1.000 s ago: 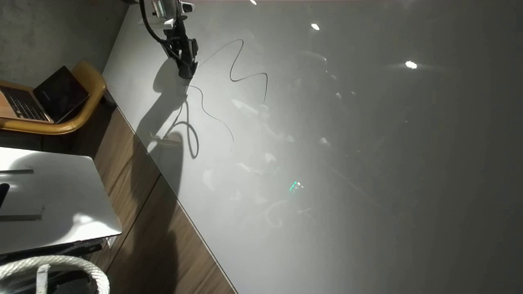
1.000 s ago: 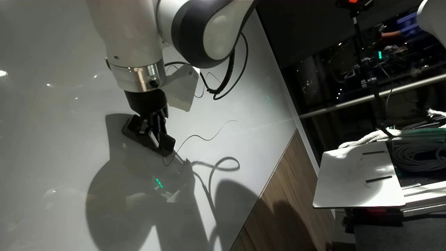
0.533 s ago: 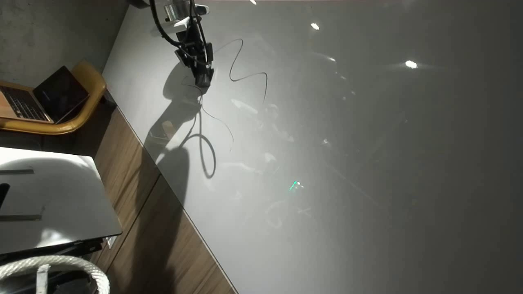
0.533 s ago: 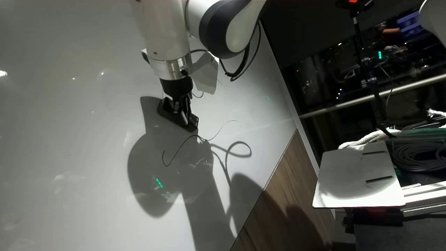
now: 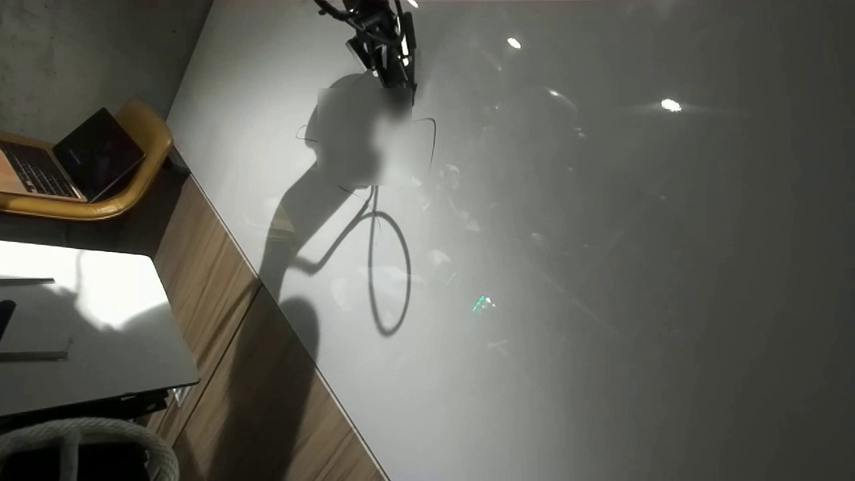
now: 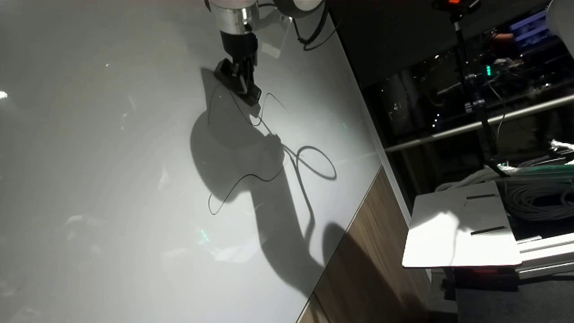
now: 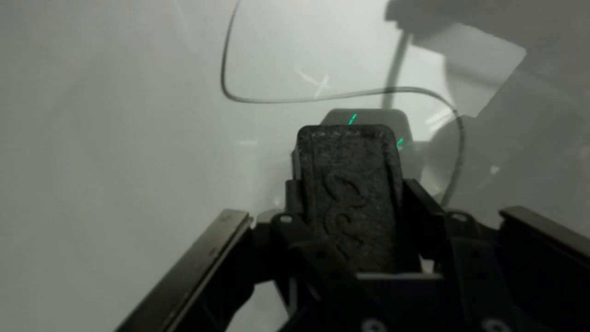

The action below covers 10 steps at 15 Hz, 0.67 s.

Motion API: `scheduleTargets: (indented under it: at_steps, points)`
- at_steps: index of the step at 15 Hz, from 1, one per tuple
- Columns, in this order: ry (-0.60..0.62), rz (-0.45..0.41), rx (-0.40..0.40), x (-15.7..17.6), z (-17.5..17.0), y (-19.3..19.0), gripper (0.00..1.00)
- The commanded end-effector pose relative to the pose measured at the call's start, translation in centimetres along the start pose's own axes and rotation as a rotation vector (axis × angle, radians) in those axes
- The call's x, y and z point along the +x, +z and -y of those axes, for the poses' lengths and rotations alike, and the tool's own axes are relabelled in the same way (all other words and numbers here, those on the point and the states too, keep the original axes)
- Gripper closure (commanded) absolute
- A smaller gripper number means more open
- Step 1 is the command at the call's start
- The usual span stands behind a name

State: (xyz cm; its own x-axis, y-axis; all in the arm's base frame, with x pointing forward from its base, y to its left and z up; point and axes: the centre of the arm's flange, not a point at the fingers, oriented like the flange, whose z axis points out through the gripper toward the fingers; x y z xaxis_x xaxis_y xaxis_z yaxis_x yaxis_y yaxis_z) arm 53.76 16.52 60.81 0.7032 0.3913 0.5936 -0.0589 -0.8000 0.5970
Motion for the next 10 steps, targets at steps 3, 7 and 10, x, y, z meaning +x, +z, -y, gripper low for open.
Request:
scheduleTargets:
  at_steps: [3,7,10]
  points:
    - [0.033,-0.041,0.006,1.7,-1.4,-1.7,0.70]
    - [-0.015,-0.031,0.054,3.2,4.3,0.6,0.70]
    - [-0.054,-0.010,0.074,4.2,7.2,1.3,0.70]
